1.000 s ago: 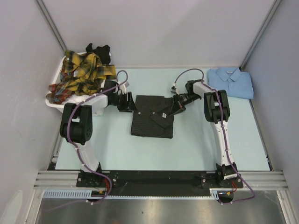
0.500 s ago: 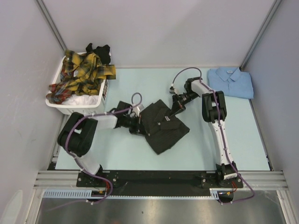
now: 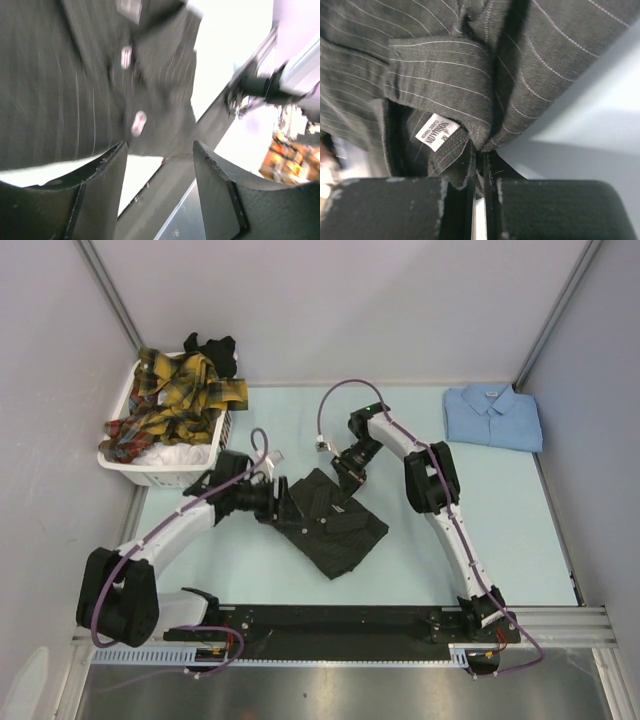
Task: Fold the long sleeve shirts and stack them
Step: Fold the shirt, then neatly place the folded shirt to the corner
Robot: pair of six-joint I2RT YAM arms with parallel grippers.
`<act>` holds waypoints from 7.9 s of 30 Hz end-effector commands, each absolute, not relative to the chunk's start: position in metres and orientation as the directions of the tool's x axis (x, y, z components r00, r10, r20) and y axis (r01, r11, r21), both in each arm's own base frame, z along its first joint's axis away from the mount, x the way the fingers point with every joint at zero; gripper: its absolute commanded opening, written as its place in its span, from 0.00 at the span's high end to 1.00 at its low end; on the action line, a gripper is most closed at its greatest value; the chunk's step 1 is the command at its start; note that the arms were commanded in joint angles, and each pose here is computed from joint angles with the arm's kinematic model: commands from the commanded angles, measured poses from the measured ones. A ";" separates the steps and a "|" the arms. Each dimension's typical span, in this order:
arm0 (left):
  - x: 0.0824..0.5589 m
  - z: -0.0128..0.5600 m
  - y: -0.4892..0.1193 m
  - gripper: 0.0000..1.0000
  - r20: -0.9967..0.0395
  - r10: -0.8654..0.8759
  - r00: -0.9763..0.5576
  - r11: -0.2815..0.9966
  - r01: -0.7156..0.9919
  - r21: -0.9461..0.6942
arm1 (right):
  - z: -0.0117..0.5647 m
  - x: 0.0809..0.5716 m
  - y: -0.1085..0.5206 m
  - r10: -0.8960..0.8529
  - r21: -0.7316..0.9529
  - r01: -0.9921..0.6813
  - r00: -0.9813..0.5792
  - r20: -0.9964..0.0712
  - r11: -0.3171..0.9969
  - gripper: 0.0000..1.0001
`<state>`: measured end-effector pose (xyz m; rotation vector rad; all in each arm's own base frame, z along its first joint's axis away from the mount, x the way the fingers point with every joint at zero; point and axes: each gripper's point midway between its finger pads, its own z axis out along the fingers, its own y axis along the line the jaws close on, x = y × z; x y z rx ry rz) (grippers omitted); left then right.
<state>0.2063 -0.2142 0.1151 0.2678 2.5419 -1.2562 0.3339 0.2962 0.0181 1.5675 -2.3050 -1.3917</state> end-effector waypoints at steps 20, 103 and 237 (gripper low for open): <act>0.305 0.123 -0.152 0.39 -0.566 -0.004 -0.824 0.769 0.359 -0.528 | 0.162 0.409 0.280 -0.407 0.535 -0.756 -0.654 -0.638 0.376 0.30; 0.383 0.049 -0.219 0.47 -0.609 0.614 -0.502 0.463 0.854 -0.238 | 0.077 0.371 0.177 -0.309 0.694 -0.472 -0.881 -0.357 0.544 0.57; 0.270 0.137 -0.290 0.01 -0.741 0.616 -0.268 0.350 0.936 -0.048 | 0.148 0.541 0.040 0.069 0.419 -0.272 -0.766 -0.640 0.867 1.00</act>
